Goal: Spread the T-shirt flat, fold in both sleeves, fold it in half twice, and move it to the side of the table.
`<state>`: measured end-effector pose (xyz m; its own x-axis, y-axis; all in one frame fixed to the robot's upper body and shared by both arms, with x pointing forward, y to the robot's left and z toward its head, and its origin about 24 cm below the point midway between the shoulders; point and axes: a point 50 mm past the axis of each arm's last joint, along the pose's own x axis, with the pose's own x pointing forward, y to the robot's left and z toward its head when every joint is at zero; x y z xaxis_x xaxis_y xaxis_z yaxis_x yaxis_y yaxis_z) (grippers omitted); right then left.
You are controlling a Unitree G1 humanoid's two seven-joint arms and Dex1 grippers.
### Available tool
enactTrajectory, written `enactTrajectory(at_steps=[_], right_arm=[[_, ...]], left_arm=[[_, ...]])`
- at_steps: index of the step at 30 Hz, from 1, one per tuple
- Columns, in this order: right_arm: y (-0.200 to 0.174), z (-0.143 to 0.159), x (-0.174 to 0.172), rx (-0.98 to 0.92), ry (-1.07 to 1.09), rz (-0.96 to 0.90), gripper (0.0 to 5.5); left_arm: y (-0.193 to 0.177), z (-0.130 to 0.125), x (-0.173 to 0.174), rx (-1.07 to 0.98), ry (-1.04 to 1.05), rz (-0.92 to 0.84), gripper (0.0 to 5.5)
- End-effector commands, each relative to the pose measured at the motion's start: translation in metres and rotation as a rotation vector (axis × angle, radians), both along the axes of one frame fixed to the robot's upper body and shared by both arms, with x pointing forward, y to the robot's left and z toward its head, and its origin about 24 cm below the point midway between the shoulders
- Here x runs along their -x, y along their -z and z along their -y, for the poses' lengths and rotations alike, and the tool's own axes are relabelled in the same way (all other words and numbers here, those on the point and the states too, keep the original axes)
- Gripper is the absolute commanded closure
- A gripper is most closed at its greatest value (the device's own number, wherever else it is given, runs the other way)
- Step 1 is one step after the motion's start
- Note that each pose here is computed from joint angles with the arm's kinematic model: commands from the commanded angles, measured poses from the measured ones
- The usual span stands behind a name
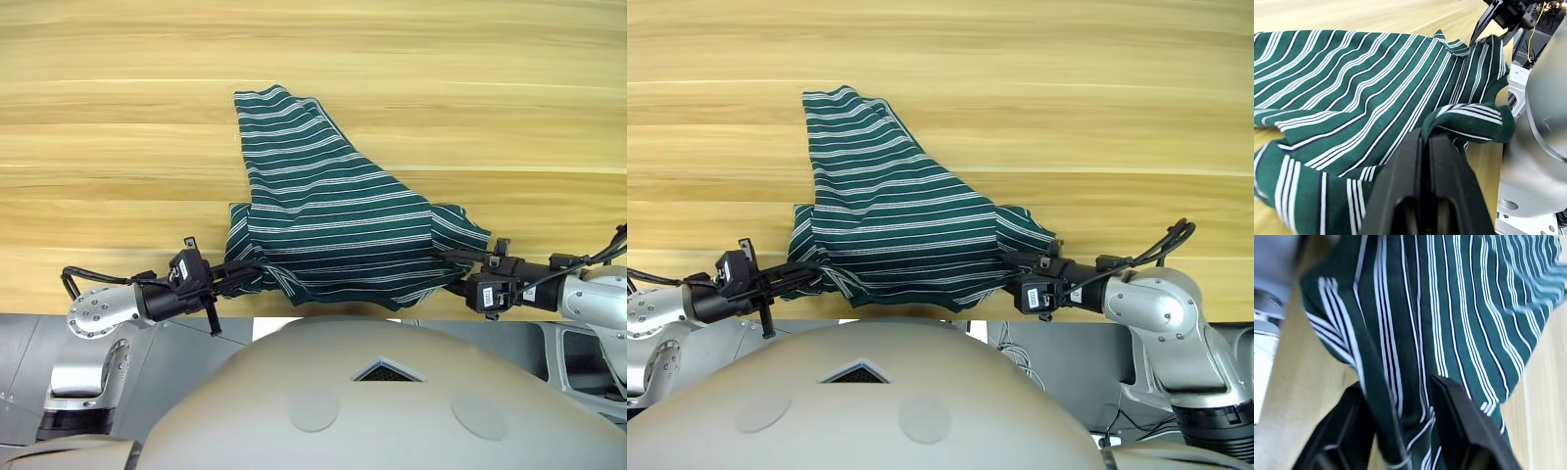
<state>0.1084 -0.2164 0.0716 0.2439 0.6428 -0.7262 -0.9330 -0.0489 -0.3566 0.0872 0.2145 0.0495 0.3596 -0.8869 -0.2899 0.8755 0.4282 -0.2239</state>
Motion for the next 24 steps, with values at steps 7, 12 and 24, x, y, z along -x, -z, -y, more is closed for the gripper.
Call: enactTrajectory(at_steps=[7,12,24], right_arm=[[0.004,0.014,-0.003,0.095,0.034,-0.024,5.47],[-0.005,0.007,-0.005,0.002,0.018,-0.016,5.47],[-0.127,-0.004,-0.171,-0.818,0.244,0.388,5.47]], left_arm=[[-0.002,0.001,-0.005,0.004,-0.013,0.014,5.50],[-0.006,0.004,-0.016,0.045,-0.077,0.068,5.50],[-0.153,-0.017,-0.147,0.268,-0.389,0.731,5.50]])
